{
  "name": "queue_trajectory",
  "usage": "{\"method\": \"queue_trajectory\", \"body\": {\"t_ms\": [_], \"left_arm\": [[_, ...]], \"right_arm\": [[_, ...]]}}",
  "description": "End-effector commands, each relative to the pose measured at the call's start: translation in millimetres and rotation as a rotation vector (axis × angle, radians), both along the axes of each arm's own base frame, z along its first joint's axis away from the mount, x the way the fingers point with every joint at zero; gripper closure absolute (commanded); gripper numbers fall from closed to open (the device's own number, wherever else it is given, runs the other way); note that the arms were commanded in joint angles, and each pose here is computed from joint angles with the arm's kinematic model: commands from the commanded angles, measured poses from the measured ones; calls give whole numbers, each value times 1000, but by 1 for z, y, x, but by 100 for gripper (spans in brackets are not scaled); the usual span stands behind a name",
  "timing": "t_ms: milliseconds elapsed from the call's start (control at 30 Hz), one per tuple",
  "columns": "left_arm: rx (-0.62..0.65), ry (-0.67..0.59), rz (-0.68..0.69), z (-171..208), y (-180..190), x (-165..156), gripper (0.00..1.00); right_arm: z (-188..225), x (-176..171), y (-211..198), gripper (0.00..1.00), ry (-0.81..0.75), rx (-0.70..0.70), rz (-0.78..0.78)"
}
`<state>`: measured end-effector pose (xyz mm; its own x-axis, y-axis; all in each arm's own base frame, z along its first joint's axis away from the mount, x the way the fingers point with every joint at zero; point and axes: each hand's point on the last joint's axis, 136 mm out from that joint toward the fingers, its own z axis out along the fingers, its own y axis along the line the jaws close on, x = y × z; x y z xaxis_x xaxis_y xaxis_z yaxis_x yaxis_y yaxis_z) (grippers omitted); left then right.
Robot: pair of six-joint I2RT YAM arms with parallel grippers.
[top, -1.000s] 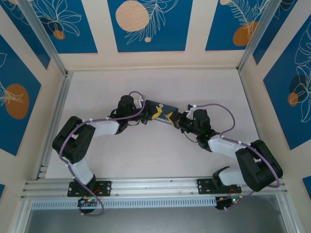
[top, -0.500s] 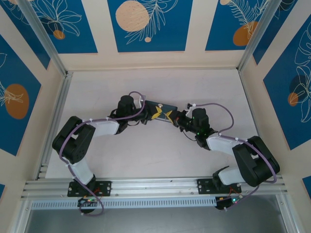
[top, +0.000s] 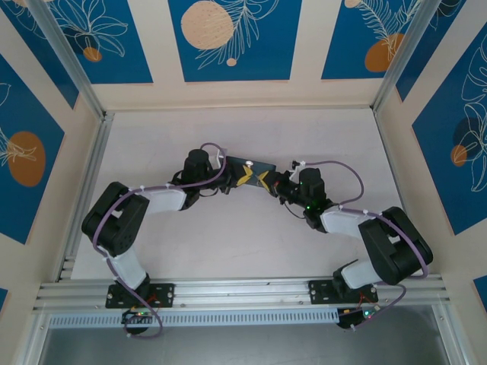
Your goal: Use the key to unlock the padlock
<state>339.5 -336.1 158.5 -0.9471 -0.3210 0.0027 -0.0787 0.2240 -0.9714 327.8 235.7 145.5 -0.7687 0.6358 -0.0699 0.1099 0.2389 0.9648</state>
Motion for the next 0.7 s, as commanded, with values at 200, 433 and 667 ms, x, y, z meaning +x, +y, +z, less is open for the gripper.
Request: {"method": "queue_trajectory", "body": {"t_ms": [200, 433, 667], "left_arm": [[-77, -102, -69, 37, -10, -14, 100], [-82, -102, -75, 38, -13, -16, 100], [-82, -100, -83, 37, -16, -17, 100]], "right_arm": [[-27, 6, -8, 100, 118, 23, -119], [-21, 5, 2, 100, 51, 3, -52], [-10, 11, 27, 100, -43, 90, 64]]}}
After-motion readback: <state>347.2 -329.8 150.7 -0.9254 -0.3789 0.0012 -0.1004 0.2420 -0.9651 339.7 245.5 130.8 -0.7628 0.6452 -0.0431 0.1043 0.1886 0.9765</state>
